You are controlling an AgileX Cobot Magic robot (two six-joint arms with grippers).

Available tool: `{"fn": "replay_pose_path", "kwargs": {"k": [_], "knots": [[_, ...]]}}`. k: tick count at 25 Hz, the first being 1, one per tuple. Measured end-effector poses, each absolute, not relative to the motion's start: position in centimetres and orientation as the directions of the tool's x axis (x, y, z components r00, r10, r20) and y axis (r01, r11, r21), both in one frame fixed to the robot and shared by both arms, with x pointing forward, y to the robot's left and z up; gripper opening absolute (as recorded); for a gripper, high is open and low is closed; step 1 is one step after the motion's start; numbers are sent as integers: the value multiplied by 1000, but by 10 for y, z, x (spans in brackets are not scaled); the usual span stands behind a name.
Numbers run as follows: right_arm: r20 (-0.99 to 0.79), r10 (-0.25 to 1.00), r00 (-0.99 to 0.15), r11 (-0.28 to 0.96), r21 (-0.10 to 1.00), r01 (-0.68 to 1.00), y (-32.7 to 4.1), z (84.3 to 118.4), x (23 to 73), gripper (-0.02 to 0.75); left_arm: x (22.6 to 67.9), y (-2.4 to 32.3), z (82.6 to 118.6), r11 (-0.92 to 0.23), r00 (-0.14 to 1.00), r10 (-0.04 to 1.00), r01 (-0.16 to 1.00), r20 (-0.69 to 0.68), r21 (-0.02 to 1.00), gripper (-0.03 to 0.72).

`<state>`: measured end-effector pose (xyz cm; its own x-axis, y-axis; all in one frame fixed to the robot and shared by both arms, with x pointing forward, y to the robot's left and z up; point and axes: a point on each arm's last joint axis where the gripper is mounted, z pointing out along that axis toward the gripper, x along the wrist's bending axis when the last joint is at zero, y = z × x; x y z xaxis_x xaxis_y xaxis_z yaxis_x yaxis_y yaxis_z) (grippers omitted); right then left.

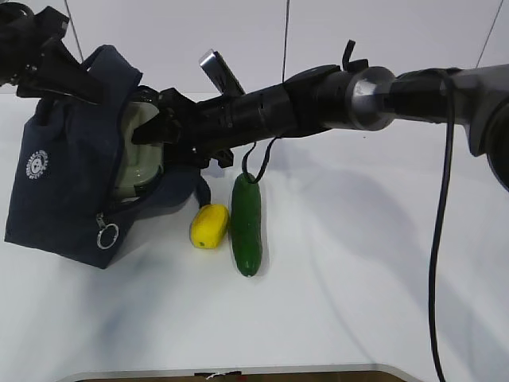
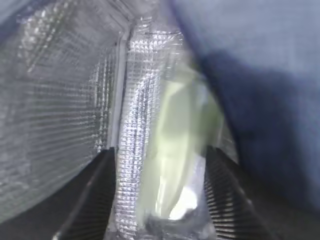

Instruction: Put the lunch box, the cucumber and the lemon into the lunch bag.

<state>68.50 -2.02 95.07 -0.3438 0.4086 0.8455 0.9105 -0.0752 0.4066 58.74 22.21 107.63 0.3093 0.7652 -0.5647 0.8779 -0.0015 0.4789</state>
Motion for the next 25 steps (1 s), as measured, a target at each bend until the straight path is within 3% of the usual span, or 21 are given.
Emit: {"fn": "replay_pose_path", "kwargs": {"k": [13,25], "knots": [[870,346,-350,-51,390,919,-20,957,682,452,587,222,1077,6,307,760,878,-573,478,-9],[816,338,-470,91,468,879,-63,970,687,454,589,228,1077,21,293,765,879,-573,477,-9]]}}
